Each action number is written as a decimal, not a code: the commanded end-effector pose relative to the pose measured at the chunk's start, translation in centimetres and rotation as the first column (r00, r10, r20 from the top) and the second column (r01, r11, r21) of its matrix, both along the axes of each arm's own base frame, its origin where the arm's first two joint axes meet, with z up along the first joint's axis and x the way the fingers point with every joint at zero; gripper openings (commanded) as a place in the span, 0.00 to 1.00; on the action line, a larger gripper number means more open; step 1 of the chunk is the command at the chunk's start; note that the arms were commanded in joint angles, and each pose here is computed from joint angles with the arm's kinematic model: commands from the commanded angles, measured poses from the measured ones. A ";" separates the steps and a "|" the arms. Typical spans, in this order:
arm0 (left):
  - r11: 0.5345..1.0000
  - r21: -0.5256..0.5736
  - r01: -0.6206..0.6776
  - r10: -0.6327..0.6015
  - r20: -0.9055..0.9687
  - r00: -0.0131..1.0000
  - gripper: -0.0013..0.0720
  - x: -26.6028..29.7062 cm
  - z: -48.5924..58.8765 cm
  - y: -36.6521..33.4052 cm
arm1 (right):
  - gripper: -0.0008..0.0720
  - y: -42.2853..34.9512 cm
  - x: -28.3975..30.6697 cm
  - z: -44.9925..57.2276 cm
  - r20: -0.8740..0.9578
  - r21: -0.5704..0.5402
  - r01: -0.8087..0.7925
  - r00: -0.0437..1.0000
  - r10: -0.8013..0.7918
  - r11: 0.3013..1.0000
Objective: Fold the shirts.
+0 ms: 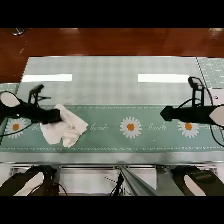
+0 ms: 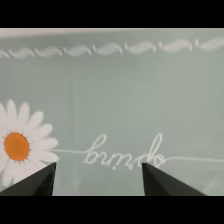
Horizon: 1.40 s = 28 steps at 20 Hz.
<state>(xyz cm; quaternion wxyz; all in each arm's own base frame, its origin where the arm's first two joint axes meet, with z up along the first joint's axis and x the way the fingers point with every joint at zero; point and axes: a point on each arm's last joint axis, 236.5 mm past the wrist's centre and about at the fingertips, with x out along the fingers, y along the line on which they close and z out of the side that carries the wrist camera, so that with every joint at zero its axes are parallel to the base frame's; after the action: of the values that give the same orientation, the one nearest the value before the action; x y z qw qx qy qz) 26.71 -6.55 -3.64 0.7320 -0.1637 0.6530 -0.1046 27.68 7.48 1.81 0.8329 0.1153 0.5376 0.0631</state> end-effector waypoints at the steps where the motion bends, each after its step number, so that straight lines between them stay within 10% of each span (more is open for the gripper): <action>1: 0.988 -0.133 0.075 -0.027 0.330 0.943 0.06 5.1 11.8 -3.4 | 0.86 -0.2 1.8 5.6 0.135 -0.009 -0.002 0.991 0.003 1.000; 7: 0.944 -0.199 0.264 0.002 0.803 0.596 0.06 6.0 36.4 -8.2 | 0.86 -1.3 -0.6 14.6 0.337 -0.030 -0.001 0.941 0.011 1.000; 15: 0.894 -0.184 0.408 0.131 0.979 0.155 0.06 -0.4 55.1 -11.6 | 0.86 -2.0 -5.2 17.7 0.418 -0.016 0.017 0.908 -0.009 1.000; 28: 0.671 -0.264 0.693 -0.038 0.921 0.388 0.06 0.1 45.8 -28.9 | 0.86 -2.0 -5.3 18.2 0.431 0.016 0.037 0.901 -0.040 0.999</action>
<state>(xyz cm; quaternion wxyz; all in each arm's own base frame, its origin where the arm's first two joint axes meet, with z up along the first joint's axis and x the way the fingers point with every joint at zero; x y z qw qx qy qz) 26.81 -31.98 45.66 0.8261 -0.1604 0.0959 -0.5316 22.41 5.50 19.91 0.9323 0.1055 0.3379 0.0749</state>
